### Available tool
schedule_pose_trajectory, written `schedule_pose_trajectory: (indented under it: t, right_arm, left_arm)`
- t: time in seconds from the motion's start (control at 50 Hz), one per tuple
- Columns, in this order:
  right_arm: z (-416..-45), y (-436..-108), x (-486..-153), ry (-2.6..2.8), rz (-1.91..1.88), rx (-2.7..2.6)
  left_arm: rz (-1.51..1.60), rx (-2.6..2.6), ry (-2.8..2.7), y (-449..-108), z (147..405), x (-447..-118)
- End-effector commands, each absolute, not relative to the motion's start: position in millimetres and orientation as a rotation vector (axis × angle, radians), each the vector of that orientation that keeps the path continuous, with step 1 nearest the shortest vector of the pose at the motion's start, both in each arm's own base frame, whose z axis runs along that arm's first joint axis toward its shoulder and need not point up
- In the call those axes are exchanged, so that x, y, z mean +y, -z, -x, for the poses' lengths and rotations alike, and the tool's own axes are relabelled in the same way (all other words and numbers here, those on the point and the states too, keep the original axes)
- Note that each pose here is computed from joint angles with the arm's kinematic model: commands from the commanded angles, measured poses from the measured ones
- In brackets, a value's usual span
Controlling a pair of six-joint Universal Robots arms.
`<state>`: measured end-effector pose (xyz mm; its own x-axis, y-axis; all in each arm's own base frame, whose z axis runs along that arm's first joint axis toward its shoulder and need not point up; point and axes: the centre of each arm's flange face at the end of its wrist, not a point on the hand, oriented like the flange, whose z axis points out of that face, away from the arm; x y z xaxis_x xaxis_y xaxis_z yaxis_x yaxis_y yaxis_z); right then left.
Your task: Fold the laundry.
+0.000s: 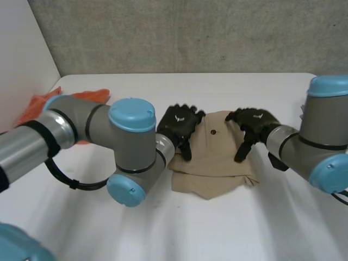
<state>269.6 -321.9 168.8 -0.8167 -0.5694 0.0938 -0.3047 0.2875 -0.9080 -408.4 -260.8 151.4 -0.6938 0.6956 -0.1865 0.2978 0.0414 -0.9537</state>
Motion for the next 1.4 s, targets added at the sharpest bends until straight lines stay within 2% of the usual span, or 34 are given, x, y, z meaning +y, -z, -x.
schedule_pose_trajectory:
  t: [0.02, 0.14, 0.26, 0.36, 0.44, 0.52, 0.66, 0.98, 1.4]
  right_arm:
    - [-273.2, -135.2, -330.8, 1.471, 0.946, 2.372]
    - [-265.5, -143.2, -334.4, 1.555, 0.989, 2.410]
    - [-262.4, -180.3, -328.5, 1.710, 0.971, 2.334]
    - [-263.3, -209.8, -306.1, 1.894, 0.966, 2.175]
    - [-260.7, -209.7, -284.1, 1.927, 1.015, 2.142]
    - [-263.4, -194.8, -254.9, 1.864, 1.086, 2.150]
    - [-266.8, -160.6, -226.4, 1.813, 1.137, 2.139]
    - [-279.8, -110.7, -239.4, 1.842, 1.244, 2.103]
    - [-299.8, -108.7, -270.2, 1.959, 1.218, 2.007]
  left_arm:
    - [1.116, -2.163, -1.534, -117.3, 395.9, -260.6]
    - [1.142, -2.146, -1.567, -131.2, 392.5, -265.1]
    - [1.082, -2.019, -1.713, -195.8, 389.3, -267.0]
    - [1.067, -1.873, -1.770, -246.2, 383.2, -256.4]
    - [1.076, -1.783, -1.754, -275.0, 367.9, -243.6]
    - [1.097, -1.697, -1.724, -295.3, 358.9, -226.3]
    - [1.066, -1.690, -1.657, -302.7, 339.9, -218.3]
    - [1.033, -1.699, -1.609, -301.4, 334.6, -212.4]
    - [1.028, -1.712, -1.601, -297.7, 333.4, -213.7]
